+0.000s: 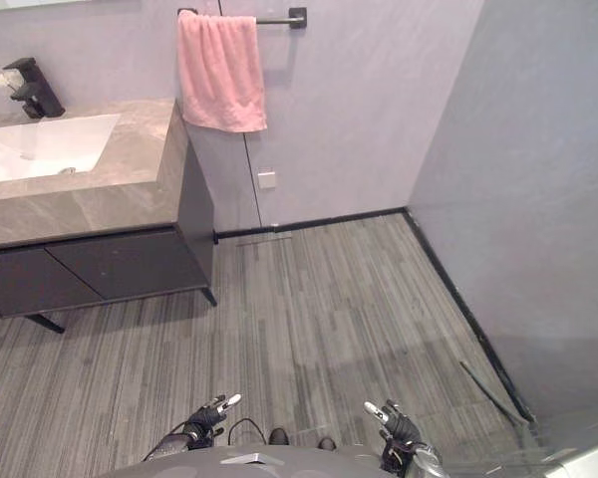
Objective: Organize washtable
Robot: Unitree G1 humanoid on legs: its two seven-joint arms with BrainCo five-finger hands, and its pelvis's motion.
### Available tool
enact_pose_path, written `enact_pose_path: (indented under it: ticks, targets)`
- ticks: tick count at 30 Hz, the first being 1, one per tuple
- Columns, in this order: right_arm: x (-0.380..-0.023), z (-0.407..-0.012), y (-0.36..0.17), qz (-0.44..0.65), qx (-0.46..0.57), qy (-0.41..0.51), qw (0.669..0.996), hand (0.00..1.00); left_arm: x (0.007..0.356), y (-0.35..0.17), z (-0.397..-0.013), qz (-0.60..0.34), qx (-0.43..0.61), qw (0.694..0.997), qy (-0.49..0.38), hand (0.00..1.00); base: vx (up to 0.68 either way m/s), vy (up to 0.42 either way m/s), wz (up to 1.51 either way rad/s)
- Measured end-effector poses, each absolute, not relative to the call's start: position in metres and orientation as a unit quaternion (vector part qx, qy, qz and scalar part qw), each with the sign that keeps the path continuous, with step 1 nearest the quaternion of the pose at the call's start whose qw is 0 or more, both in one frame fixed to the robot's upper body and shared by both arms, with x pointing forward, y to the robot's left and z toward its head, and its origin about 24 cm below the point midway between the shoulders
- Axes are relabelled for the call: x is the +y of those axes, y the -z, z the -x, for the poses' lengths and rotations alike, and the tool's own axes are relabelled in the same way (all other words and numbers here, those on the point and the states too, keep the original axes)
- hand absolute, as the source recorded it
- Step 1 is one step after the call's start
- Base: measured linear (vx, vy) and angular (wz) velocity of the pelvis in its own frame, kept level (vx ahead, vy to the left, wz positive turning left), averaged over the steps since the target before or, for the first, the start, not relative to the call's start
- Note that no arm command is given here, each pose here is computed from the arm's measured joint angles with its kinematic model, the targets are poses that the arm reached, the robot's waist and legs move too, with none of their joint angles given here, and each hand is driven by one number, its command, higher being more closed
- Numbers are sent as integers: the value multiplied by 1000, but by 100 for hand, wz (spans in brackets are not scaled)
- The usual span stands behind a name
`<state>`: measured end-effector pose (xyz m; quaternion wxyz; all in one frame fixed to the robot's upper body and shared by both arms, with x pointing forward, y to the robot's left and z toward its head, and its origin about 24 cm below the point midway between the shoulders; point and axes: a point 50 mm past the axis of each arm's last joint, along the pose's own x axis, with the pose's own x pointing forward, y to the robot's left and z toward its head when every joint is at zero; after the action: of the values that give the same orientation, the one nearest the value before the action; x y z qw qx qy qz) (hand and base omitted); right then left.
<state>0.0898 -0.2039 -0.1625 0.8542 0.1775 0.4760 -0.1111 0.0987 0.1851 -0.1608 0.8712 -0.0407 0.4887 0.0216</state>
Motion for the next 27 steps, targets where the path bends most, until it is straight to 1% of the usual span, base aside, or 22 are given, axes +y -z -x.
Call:
enact_pose_path:
  ticks: [14, 27]
  targets:
    - [-205, -88, 163, -177, 478, 112, 853, 0, 186, 160, -99, 42, 487, 872, -26, 0, 50, 78, 3]
    - [-204, -85, 164, -176, 483, 111, 850, 0, 189, 161, -97, 49, 492, 868, -38, 0, 90, -22, 1]
